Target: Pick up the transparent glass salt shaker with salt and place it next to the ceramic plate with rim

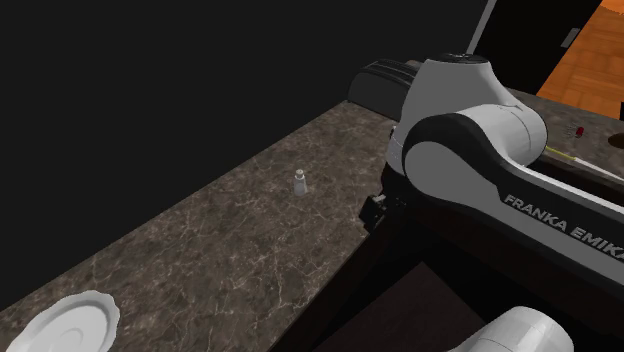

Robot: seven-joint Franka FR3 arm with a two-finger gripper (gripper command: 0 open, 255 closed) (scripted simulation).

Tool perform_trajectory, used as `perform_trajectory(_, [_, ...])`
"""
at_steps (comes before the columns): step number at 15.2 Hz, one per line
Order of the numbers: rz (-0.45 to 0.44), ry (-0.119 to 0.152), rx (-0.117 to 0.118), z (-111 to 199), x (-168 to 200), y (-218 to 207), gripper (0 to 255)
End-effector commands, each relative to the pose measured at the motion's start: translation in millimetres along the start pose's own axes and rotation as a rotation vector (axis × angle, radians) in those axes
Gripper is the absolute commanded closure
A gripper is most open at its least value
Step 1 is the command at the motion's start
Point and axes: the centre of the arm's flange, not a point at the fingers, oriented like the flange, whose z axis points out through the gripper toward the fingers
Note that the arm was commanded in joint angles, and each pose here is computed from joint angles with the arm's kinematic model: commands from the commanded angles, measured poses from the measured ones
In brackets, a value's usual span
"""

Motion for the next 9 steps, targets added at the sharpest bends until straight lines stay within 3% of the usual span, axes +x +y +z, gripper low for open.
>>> perform_trajectory(1, [0.000,0.000,0.000,0.0,0.0,0.0,0])
perform_trajectory(9, [-0.074,0.055,0.010,51.9,80.5,25.4,0])
